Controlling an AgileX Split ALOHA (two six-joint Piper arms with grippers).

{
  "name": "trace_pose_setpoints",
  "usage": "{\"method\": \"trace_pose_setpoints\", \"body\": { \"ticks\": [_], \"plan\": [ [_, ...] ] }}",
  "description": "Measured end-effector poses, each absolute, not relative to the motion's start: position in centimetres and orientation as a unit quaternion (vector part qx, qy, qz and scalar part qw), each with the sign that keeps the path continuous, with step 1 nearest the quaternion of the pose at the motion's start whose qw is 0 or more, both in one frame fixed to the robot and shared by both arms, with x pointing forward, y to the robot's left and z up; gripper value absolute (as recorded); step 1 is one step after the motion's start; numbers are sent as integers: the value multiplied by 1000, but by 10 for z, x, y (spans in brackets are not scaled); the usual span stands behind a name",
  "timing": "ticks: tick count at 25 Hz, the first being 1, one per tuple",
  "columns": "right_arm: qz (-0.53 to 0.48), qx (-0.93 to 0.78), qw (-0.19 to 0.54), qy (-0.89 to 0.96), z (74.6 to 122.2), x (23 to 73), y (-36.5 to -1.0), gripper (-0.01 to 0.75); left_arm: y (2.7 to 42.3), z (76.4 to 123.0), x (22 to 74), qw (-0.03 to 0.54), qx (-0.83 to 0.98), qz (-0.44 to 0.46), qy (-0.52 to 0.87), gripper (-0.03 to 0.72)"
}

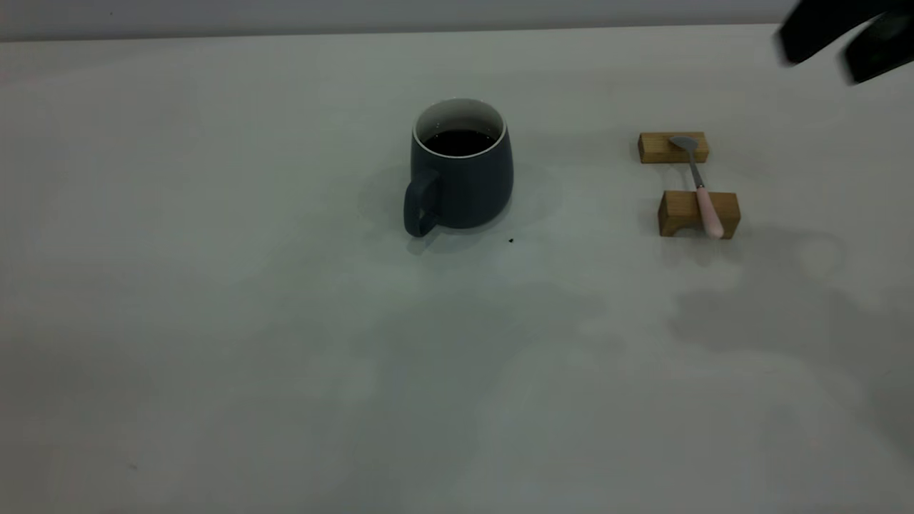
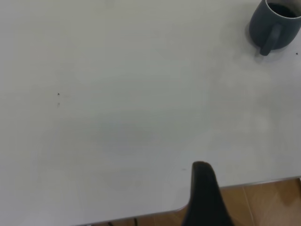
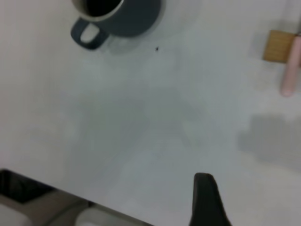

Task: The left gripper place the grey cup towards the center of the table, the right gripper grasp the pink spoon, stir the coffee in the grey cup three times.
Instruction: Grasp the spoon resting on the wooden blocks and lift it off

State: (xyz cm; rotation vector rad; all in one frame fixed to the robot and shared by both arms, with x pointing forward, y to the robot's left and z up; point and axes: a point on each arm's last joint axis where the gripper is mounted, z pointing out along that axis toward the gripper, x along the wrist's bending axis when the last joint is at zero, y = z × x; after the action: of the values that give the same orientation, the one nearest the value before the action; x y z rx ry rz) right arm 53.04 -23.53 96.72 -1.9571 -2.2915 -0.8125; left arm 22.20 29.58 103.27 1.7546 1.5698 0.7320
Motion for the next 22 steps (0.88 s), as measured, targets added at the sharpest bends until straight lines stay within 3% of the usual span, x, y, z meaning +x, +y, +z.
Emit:
{"method": "trace_pose_setpoints", "body": {
  "ticks": [10, 22],
  "plan": [
    [-136, -645, 42, -751, 905, 587, -184, 523, 296, 1033, 222, 332, 671, 280, 601, 567],
    [-8, -692, 34, -721, 833, 634, -182, 523, 296, 1033, 222, 332, 671, 280, 601, 567]
  ]
}}
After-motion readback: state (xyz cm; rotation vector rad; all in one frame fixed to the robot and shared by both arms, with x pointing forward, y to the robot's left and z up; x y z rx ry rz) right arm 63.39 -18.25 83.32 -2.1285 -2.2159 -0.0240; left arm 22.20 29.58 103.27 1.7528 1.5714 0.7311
